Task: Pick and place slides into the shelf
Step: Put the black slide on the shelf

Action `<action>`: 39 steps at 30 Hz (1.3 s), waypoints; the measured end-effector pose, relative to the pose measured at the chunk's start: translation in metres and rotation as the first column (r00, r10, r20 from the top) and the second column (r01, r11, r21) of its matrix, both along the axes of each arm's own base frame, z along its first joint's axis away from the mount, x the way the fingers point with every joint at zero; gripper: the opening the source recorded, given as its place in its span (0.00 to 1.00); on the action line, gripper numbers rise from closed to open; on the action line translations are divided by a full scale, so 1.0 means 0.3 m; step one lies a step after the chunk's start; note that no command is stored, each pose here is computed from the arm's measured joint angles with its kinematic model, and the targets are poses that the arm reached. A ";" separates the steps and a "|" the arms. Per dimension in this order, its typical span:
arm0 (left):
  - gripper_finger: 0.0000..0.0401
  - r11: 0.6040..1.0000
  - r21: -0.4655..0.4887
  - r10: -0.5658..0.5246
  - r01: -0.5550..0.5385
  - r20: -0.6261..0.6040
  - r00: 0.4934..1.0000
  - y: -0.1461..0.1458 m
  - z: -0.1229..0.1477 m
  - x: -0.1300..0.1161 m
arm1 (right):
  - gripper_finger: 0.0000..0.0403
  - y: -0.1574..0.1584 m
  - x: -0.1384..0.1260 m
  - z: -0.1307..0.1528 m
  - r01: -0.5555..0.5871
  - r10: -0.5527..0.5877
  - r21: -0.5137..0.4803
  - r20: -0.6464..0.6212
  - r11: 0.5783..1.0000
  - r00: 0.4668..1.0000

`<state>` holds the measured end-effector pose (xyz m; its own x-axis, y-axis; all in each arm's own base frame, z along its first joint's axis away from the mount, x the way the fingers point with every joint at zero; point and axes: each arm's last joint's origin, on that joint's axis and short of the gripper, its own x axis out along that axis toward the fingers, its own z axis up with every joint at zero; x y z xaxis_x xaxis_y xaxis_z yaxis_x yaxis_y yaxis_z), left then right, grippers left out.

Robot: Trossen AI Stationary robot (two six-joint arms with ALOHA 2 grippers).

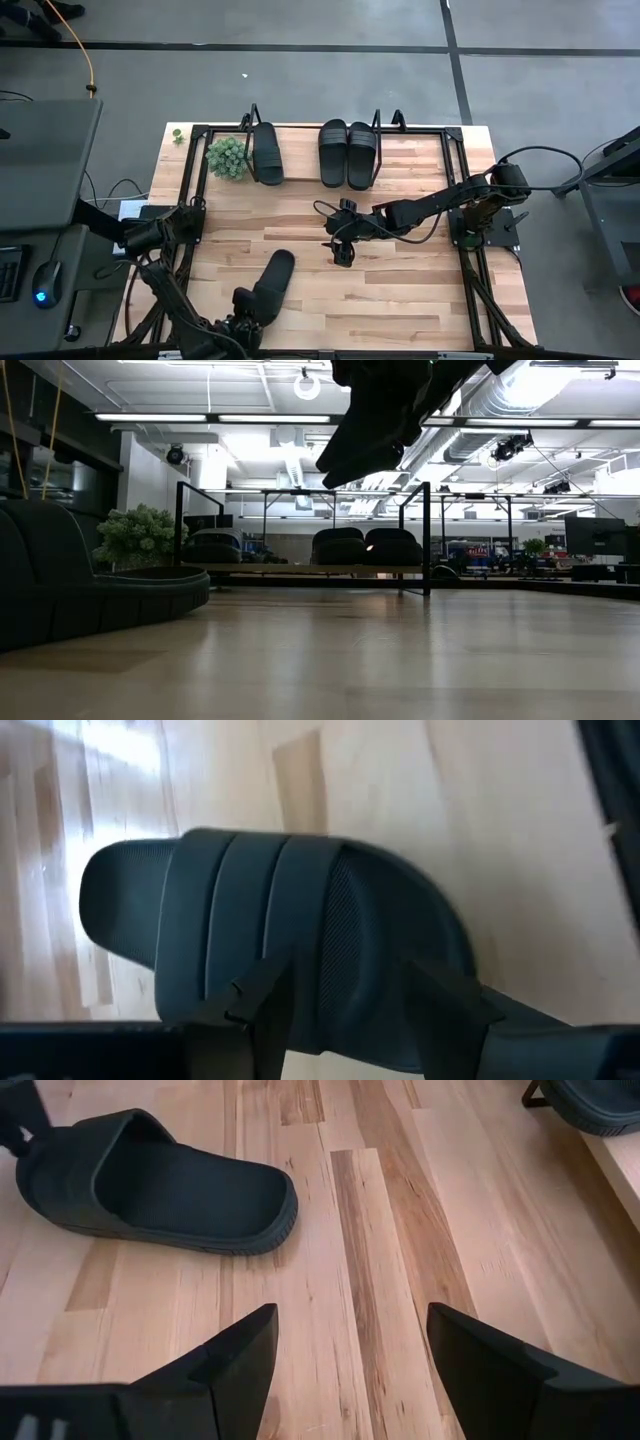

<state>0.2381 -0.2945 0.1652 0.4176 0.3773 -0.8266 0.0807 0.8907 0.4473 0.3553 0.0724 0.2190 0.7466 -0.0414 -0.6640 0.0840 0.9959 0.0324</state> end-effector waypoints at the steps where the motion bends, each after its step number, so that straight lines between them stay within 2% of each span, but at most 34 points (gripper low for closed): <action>1: 0.40 1.000 0.006 0.005 -0.005 -0.005 1.000 0.008 -0.007 0.002 | 0.62 0.000 0.000 0.000 0.000 0.000 0.000 0.000 1.000 1.000; 13: 0.40 0.997 0.040 0.062 -0.062 0.004 0.998 0.056 -0.039 0.020 | 0.62 0.000 0.000 0.000 0.000 0.000 -0.001 0.000 1.000 1.000; 39: 0.40 0.994 0.087 0.062 -0.067 0.061 0.996 0.062 -0.034 0.022 | 0.62 0.000 -0.002 -0.001 0.000 0.000 -0.002 -0.007 1.000 1.000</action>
